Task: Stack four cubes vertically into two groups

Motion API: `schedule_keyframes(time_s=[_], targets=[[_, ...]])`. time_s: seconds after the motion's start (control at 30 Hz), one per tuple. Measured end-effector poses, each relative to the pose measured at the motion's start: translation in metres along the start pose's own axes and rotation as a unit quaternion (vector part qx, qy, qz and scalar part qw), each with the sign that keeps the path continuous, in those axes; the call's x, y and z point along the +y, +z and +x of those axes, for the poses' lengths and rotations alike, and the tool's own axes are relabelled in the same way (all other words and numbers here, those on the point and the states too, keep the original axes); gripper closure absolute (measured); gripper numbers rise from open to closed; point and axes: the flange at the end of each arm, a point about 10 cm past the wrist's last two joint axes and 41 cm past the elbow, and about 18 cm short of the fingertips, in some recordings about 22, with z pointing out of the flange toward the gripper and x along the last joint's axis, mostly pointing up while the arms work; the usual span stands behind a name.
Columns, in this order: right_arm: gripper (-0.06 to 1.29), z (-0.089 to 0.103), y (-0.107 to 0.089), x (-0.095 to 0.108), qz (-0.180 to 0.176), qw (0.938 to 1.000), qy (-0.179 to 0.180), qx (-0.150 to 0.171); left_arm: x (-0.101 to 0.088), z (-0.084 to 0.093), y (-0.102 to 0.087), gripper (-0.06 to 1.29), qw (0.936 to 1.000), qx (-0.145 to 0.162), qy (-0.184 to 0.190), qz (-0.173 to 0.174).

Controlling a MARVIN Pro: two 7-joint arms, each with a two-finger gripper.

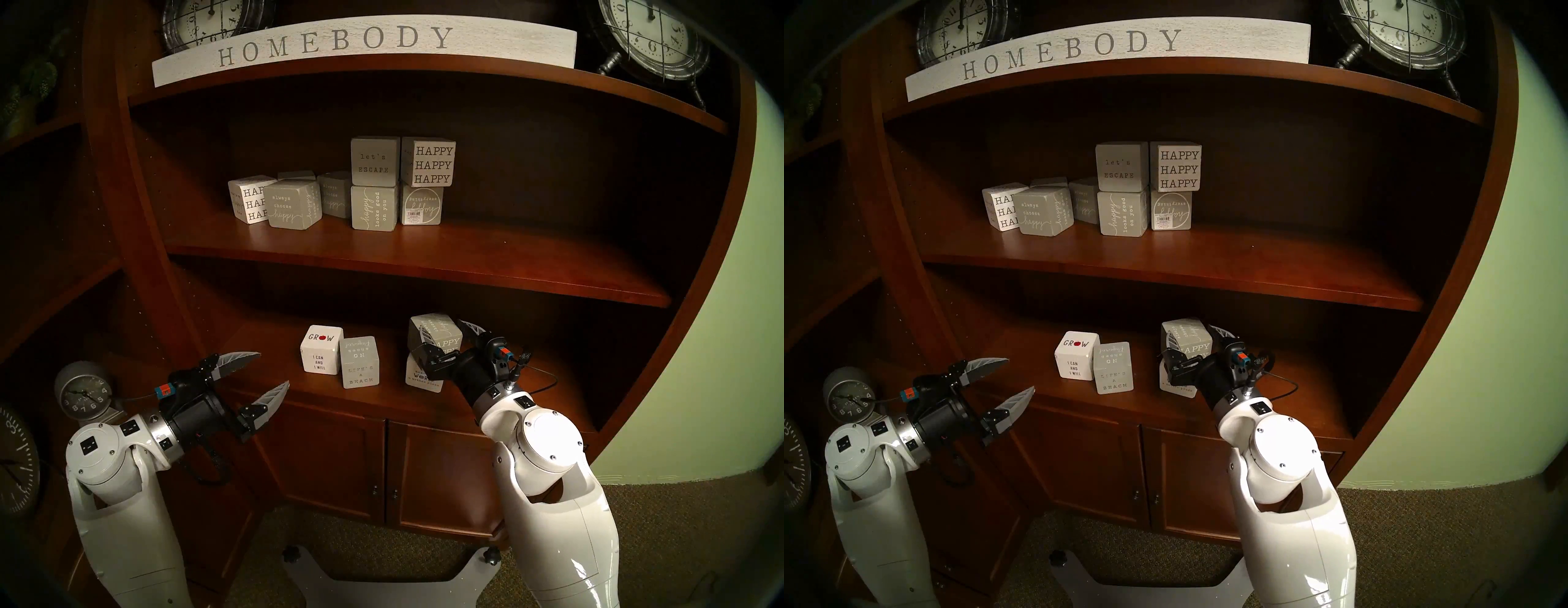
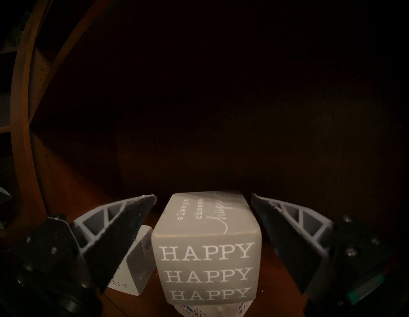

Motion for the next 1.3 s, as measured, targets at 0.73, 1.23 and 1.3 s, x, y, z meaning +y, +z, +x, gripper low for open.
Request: schedule_keyframes(time_s=[0.73, 1.23, 1.3], targets=[[0.03, 0.03, -0.045, -0.014, 0.182, 0.9827, -0.023, 0.027, 0.0, 0.0, 0.0, 0.01, 1.0, 0.0, 0.0, 0.0], [0.03, -0.004, -0.101, 0.021, 0.289, 0.9566, -0.033, -0.02, 0.0, 0.0, 0.0, 0.01, 1.0, 0.0, 0.0, 0.0], [0.03, -0.009, -0.11, 0.022, 0.309, 0.9502, -0.033, -0.025, 0.0, 0.0, 0.0, 0.01, 1.0, 0.0, 0.0, 0.0]])
